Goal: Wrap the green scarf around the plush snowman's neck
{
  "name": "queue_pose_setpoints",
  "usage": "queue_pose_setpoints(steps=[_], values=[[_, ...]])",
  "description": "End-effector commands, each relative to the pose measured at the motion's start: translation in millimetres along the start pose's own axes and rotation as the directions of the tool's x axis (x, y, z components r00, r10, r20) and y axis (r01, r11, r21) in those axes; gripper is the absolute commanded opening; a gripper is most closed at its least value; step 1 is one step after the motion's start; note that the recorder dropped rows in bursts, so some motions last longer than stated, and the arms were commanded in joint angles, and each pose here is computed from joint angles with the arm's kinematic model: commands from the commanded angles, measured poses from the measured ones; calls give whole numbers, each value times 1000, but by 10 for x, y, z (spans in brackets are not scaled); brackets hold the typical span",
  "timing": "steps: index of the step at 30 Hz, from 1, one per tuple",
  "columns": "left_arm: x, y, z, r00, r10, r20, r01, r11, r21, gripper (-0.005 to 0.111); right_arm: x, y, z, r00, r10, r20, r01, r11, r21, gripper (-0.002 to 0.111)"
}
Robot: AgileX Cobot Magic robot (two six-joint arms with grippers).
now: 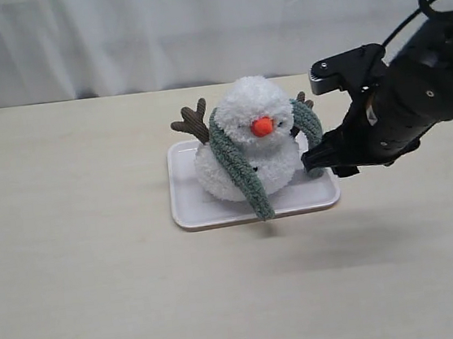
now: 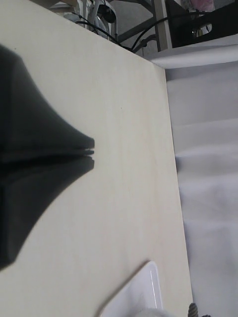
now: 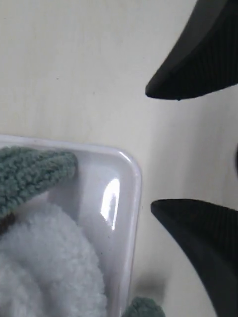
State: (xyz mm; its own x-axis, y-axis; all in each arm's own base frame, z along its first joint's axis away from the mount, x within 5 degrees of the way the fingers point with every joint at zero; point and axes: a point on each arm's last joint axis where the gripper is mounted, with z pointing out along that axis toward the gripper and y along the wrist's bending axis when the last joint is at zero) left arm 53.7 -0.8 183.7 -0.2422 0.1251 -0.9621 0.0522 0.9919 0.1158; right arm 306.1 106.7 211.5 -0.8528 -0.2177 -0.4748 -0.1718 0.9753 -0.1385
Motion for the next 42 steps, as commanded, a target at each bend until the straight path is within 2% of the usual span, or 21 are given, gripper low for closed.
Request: queue_pose_setpoints(steps=[1, 3, 6, 14, 19, 21, 22, 25, 26, 31, 35, 39, 42], values=[[-1, 1, 2, 1000, 3, 10, -3, 1000, -2, 0, -29, -65, 223, 973, -37, 229, 62, 993, -101, 57], [-1, 1, 2, 1000, 3, 10, -3, 1000, -2, 0, -49, -5, 298, 953, -45, 300, 92, 985, -145, 57], [-1, 1, 2, 1000, 3, 10, -3, 1000, -2, 0, -68, 56, 439, 942, -61, 331, 124, 977, -172, 57], [-1, 1, 2, 1000, 3, 10, -3, 1000, -2, 0, -214, -151, 655, 958, -28, 285, 65, 990, -123, 57], [-1, 1, 2, 1000, 3, 10, -3, 1000, -2, 0, -192, -93, 878, 951, -43, 308, 95, 983, -157, 56], [-1, 1, 2, 1000, 3, 10, -3, 1000, -2, 0, -168, -68, 960, 950, -58, 308, 113, 980, -164, 47], [-1, 1, 2, 1000, 3, 10, -3, 1000, -2, 0, -158, -64, 982, 950, -67, 305, 122, 979, -163, 35], [-1, 1, 2, 1000, 3, 10, -3, 1000, -2, 0, -153, -66, 984, 952, -69, 299, 121, 980, -160, 17], [-1, 1, 2, 1000, 3, 10, -3, 1000, -2, 0, -155, -79, 956, 954, -70, 291, 119, 981, -152, 4], [-1, 1, 2, 1000, 3, 10, -3, 1000, -2, 0, -214, -45, 655, 952, -97, 292, 137, 983, -121, 4], [-1, 1, 2, 1000, 3, 10, -3, 1000, -2, 0, -198, 96, 406, 955, -143, 260, 174, 979, -102, 4], [-1, 1, 2, 1000, 3, 10, -3, 1000, -2, 0, -102, 206, 363, 970, -189, 152, 202, 977, -75, 4], [-1, 1, 2, 1000, 3, 10, -3, 1000, -2, 0, -50, 198, 339, 984, -173, 42, 175, 983, -47, 4]])
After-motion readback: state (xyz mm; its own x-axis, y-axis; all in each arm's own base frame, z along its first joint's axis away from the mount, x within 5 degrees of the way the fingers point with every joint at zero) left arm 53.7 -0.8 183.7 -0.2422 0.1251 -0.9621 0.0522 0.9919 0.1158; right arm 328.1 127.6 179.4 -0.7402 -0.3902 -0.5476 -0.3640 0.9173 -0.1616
